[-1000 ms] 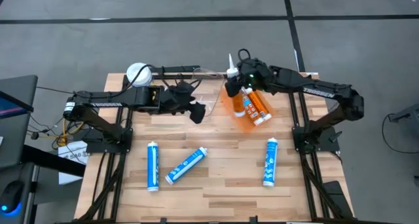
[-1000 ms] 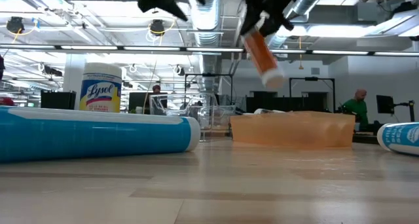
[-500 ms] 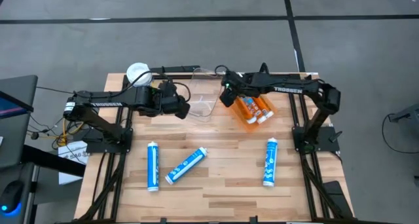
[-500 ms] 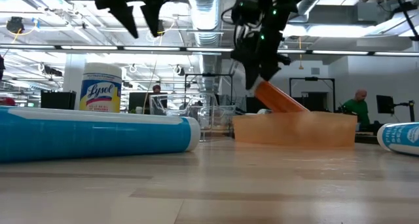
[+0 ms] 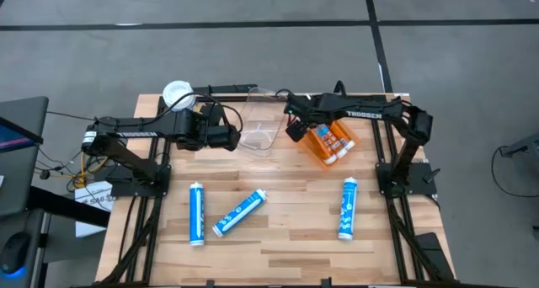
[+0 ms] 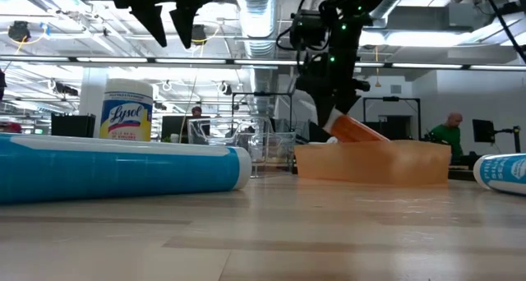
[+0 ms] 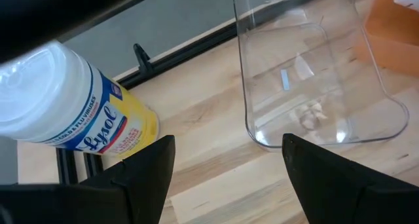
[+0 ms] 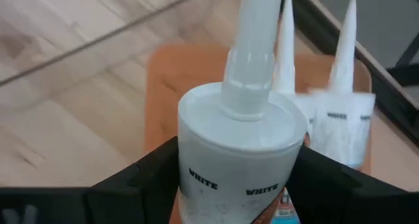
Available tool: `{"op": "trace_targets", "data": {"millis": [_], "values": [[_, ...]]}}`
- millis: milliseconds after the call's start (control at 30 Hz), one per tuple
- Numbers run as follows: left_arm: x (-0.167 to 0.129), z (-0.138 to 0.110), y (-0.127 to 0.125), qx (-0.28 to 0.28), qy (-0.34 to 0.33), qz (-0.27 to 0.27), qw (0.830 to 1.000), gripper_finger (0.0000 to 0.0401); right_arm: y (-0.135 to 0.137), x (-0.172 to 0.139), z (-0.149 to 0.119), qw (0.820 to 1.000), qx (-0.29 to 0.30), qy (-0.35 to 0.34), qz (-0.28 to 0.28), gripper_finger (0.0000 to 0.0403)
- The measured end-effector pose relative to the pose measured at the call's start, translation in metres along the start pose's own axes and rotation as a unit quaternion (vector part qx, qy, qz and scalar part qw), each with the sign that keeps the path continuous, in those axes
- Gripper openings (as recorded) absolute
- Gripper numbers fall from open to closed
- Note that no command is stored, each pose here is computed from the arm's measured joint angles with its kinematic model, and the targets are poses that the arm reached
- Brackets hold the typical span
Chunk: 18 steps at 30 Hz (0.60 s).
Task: Pick & place silicon tubes, Sealant and Lysol wipes
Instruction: Put the orange sealant into the orange bin
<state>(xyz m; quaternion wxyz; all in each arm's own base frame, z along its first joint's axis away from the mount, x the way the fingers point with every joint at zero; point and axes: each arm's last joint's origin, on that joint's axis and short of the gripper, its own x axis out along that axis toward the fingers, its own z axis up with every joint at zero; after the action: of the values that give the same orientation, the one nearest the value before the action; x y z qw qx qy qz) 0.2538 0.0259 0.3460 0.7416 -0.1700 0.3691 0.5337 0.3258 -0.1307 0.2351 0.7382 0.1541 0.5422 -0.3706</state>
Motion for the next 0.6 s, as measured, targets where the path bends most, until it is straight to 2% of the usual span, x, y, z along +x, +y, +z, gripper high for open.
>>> {"op": "trace_targets", "data": {"millis": [600], "values": [[0.0002,-0.0003,-0.0004,0.005,0.004,-0.002,1.0,0.0276,-0.0002,0.0021,-0.0043,1.0,-0.008,0.026,-0.001,0.024]]}}
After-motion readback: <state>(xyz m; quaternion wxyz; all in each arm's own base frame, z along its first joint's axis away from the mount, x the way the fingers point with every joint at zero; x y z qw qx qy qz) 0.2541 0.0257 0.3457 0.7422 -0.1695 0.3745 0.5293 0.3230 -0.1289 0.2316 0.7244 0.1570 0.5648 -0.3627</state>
